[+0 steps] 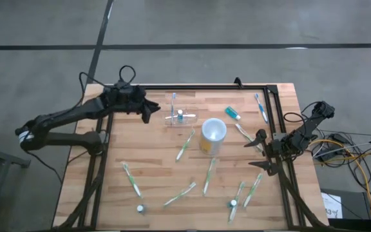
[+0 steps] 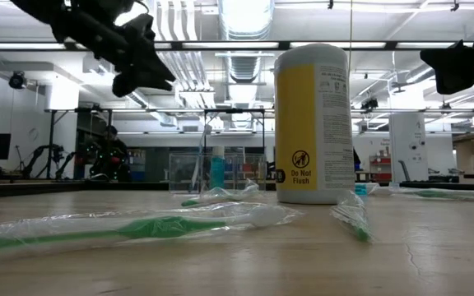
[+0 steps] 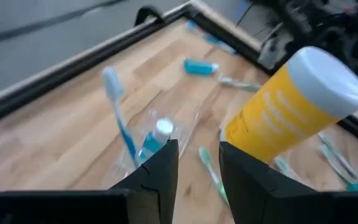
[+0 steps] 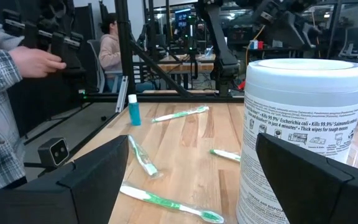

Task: Pick & Place toothbrushing station
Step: Put the blue mouthwash into the middle section of the transparent organizer

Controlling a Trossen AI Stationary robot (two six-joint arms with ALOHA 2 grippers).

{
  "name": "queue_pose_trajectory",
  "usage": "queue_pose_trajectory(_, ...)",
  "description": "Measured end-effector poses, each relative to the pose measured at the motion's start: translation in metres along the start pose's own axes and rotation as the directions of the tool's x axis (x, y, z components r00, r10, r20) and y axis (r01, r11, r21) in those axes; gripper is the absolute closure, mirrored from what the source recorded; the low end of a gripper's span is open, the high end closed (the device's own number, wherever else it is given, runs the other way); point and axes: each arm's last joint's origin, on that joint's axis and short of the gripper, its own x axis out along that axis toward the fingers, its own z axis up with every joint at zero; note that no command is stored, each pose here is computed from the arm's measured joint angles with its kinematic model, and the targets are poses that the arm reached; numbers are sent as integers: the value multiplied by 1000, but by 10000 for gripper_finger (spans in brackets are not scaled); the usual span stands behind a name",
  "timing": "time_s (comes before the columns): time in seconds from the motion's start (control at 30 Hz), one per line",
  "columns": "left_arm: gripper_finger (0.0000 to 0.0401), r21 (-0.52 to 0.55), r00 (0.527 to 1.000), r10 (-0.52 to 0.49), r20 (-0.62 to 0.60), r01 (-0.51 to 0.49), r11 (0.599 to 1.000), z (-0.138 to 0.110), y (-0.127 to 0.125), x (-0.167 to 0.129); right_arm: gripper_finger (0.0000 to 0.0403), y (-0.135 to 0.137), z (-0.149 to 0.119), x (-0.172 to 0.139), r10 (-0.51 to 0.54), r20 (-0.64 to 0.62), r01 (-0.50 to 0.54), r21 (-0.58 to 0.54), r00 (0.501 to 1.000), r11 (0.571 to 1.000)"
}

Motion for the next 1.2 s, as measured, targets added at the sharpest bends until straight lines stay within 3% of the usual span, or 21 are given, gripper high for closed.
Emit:
queue_pose_trajectory(0.23, 281, -122, 994, 9, -106, -22, 992, -7, -23, -14, 53, 0, 0, 0, 0, 0, 0, 0, 1000, 1000)
queue_pose_trajectory(0.57, 281, -182, 950, -111, -290, 59, 982, -37, -58, -24, 56, 0, 0, 0, 0, 0, 0, 0, 1000, 1000)
queue_pose_trajectory(0.8, 281, -35, 914, -179, -363, 179, 983, -63, -92, -41, 55, 0, 0, 0, 0, 0, 0, 0, 1000, 1000)
queue_pose_trajectory(0.97, 281, 117, 901, -221, -374, 282, 952, -90, -123, -65, 57, 0, 0, 0, 0, -1, 0, 0, 1000, 1000)
queue_pose_trajectory(1.2, 281, 275, 937, -256, -240, 318, 907, -124, -151, -104, 54, 0, 0, 0, 0, 0, 0, 0, 1000, 1000)
